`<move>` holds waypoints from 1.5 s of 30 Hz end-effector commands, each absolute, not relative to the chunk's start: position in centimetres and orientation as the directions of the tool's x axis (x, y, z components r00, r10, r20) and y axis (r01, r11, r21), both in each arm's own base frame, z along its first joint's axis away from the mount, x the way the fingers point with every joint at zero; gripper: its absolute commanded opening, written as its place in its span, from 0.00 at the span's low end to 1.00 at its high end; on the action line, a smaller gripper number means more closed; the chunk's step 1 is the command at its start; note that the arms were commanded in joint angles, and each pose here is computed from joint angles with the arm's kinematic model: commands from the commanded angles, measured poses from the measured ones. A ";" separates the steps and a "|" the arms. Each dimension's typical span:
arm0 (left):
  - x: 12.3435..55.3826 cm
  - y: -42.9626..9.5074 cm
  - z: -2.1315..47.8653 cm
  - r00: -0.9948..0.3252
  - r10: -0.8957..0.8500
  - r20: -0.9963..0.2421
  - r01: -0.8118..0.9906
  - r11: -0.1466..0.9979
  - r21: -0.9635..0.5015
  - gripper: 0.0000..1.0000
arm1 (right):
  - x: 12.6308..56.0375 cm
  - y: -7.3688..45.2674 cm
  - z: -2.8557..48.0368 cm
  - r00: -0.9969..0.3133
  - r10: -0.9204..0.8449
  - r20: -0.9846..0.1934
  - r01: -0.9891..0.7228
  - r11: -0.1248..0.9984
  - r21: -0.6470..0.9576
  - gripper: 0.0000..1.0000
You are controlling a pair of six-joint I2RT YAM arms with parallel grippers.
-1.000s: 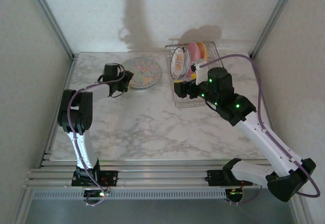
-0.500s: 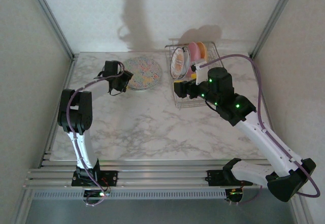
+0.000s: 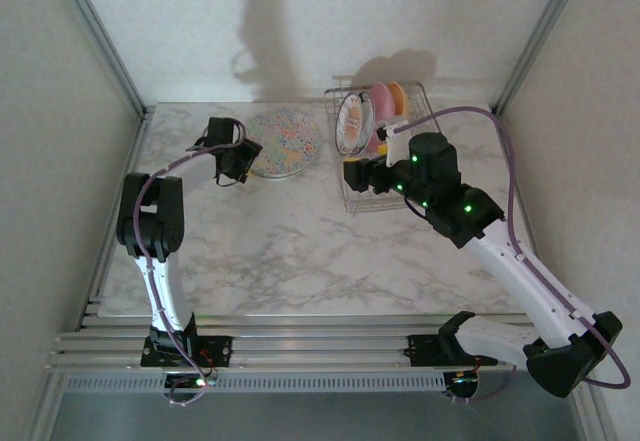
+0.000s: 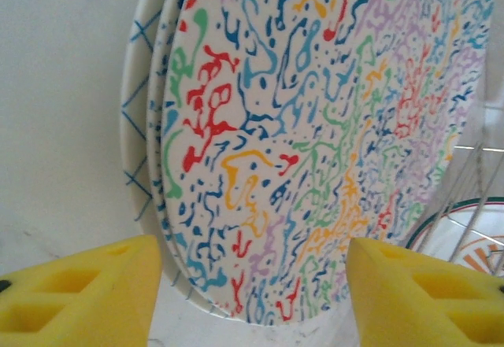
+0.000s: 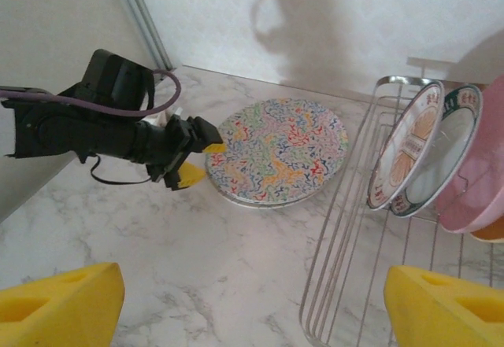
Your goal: Unload the plates from the dish rack
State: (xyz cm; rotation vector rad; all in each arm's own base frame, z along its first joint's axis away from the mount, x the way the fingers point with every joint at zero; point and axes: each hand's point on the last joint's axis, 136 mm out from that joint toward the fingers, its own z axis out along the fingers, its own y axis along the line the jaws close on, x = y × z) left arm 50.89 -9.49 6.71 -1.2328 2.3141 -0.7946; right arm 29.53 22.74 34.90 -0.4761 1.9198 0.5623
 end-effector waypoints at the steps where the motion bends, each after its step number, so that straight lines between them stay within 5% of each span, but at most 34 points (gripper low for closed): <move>1: 50.5 -8.2 9.1 -0.507 -0.852 -0.134 -0.622 0.469 -0.627 0.68 | 30.2 21.4 36.3 -0.377 -0.045 -0.925 -0.485 0.861 0.156 0.86; 9: 48.2 -7.3 13.4 -0.438 -0.882 -0.176 -0.606 0.434 -0.667 0.73 | 33.0 15.9 37.0 -0.383 -0.067 -0.921 -0.218 0.976 0.020 0.84; 15: 46.6 -8.7 19.4 -0.419 -0.882 -0.216 -0.496 0.422 -0.759 0.74 | 37.3 11.4 37.6 -0.403 0.038 -0.914 -0.079 0.994 0.076 0.81; 28: 37.8 -16.9 34.2 -0.504 -0.734 -0.455 0.020 0.516 -0.856 0.76 | 49.3 9.3 30.7 -0.521 0.111 -0.847 -0.045 0.986 0.157 0.72; 45: 31.0 -18.9 37.3 -0.505 -0.710 -0.490 0.155 0.484 -0.861 0.75 | 55.0 9.5 23.7 -0.628 0.054 -0.776 -0.020 0.996 0.085 0.53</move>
